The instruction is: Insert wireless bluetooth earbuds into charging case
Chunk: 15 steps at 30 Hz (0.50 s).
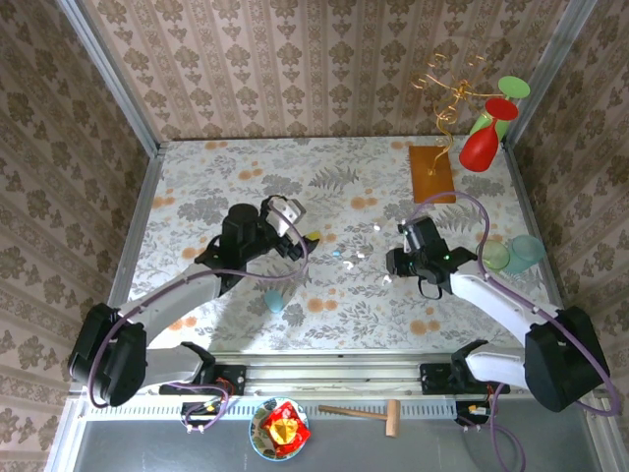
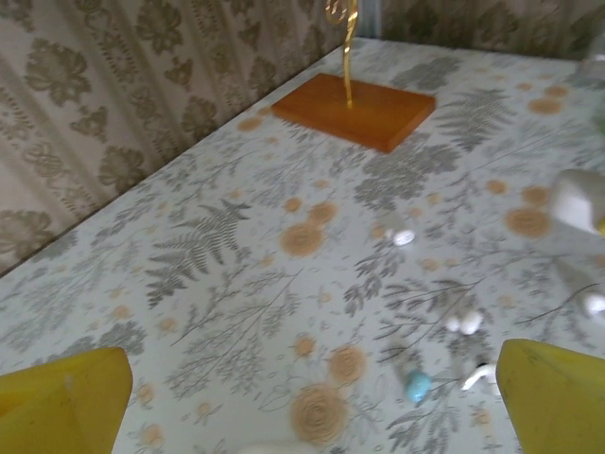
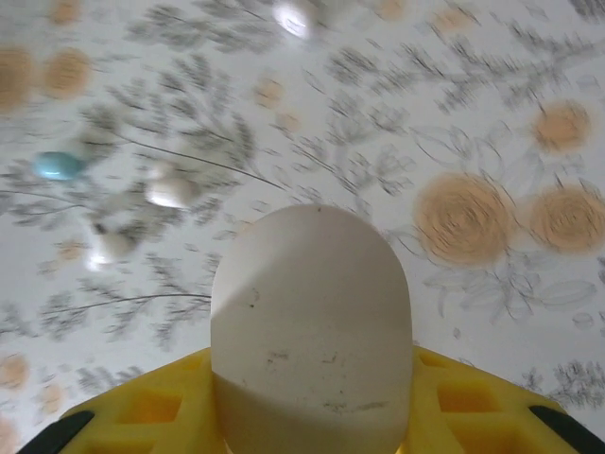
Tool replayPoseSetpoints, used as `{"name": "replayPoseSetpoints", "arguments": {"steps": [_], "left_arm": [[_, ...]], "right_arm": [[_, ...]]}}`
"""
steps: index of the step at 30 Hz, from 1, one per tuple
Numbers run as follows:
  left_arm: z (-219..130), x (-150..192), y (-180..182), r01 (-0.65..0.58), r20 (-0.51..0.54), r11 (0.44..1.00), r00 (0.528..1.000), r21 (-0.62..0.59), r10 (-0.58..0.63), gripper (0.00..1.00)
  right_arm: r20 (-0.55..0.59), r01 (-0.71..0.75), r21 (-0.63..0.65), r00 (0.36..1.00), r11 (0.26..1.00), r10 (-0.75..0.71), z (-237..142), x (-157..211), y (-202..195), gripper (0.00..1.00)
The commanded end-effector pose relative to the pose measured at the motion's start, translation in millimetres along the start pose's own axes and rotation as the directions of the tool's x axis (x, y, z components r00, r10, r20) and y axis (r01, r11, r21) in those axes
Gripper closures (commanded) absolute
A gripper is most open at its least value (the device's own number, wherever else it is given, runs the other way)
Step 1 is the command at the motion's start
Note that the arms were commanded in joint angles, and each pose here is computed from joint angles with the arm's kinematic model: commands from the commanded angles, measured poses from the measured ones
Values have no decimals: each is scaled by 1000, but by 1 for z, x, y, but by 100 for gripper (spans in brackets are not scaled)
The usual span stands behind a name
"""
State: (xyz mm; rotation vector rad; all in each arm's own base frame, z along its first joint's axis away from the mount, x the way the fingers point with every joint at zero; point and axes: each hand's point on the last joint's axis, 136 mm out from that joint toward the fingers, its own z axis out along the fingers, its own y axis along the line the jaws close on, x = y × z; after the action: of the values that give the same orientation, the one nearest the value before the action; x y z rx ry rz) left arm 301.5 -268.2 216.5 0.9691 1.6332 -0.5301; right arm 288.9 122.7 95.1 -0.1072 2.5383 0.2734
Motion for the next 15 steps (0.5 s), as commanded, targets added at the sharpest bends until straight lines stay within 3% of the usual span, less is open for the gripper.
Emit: {"name": "replayPoseSetpoints", "arguments": {"steps": [1,6,15], "left_arm": [[-11,-22,-19,72,27,987,997,146,-77,0],[-19,-33,-29,129,8,970,991,206,-134,0],[-36,-62,-72,75,54,890,992,450,-111,0]], "right_arm": [[31,223,-148,975,963,-221,-26,-21,34,82],[100,419,-311,907,853,-409,-56,-37,71,83],[239,620,-523,766,585,-597,-123,-51,123,85]]}}
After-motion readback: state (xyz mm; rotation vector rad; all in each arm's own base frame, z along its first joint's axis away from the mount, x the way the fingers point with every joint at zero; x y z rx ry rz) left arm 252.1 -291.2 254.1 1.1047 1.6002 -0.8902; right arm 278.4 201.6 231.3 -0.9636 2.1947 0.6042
